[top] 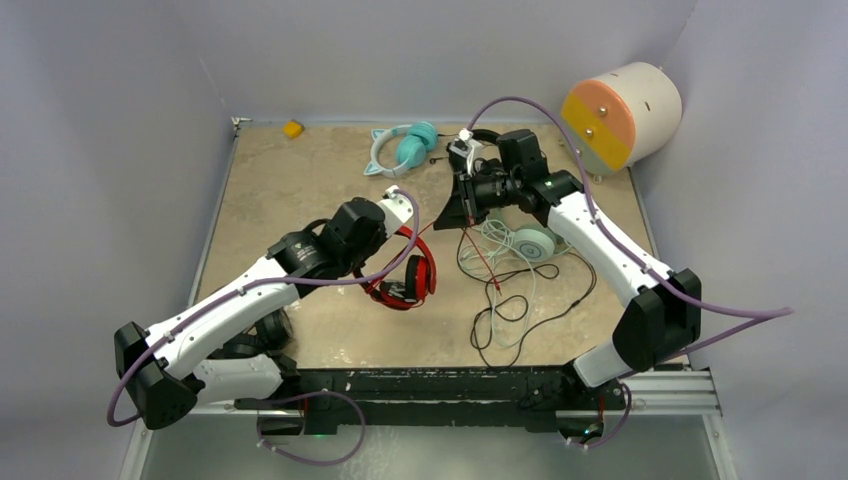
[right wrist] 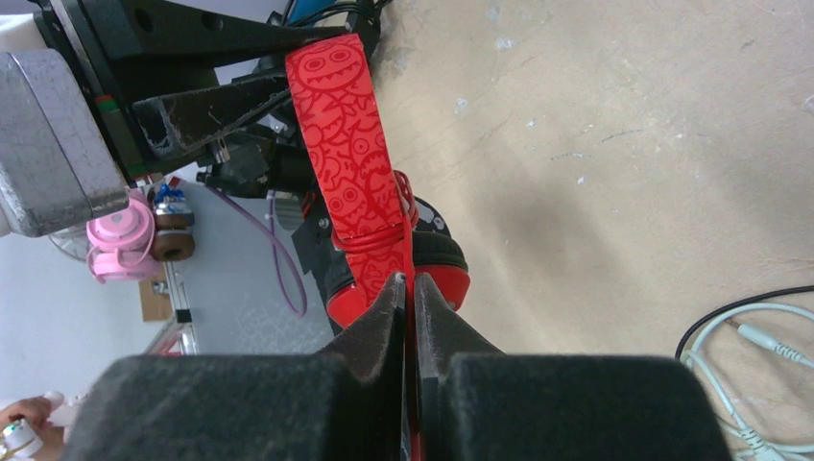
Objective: Wrap the headphones
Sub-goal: Wrap the headphones cable around the headphones.
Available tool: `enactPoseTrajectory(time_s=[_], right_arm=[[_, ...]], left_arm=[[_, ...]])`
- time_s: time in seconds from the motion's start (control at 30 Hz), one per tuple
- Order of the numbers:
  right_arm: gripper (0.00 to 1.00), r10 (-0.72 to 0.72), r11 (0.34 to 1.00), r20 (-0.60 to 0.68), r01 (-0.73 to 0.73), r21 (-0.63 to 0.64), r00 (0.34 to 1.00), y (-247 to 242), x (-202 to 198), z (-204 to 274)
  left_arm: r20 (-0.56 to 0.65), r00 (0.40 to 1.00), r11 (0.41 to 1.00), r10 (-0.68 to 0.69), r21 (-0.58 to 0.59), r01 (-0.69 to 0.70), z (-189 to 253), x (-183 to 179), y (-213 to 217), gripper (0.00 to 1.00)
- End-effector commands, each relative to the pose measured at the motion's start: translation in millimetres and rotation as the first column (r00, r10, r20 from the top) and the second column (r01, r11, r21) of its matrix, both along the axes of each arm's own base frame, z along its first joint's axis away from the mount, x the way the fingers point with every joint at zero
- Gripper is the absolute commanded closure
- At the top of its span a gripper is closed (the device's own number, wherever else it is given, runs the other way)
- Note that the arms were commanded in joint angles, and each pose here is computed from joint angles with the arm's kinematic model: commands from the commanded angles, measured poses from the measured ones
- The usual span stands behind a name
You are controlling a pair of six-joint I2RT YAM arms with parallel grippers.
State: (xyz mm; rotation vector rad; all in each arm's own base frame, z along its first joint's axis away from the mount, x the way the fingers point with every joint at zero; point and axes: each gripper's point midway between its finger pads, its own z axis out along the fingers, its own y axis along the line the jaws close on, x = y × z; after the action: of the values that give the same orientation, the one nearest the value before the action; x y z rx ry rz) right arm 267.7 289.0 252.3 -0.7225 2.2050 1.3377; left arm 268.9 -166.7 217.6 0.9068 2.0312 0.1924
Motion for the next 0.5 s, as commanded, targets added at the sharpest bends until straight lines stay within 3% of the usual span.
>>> enactPoseTrajectory(time_s=[0.0,0.27,0.47], right_arm=[[1.00,0.028,0.999,0.088,-0.031,0.037,0.996,-4,-5,29],[1.00,0.090,0.983,0.092,-0.104,0.153,0.992,2,-22,55],[0.99,0.086,0.970,0.065,-0.098,0.224,0.994,6,-30,60]], left_arm=[[0.030,0.999,1.000,0.031,-0.005,-0.031,13,3,6,1.00],[-0.002,0.998,0.998,0.065,-0.001,-0.065,0,6,3,1.00],[-0.055,0.974,0.966,0.219,-0.132,-0.224,-3,10,-7,1.00]])
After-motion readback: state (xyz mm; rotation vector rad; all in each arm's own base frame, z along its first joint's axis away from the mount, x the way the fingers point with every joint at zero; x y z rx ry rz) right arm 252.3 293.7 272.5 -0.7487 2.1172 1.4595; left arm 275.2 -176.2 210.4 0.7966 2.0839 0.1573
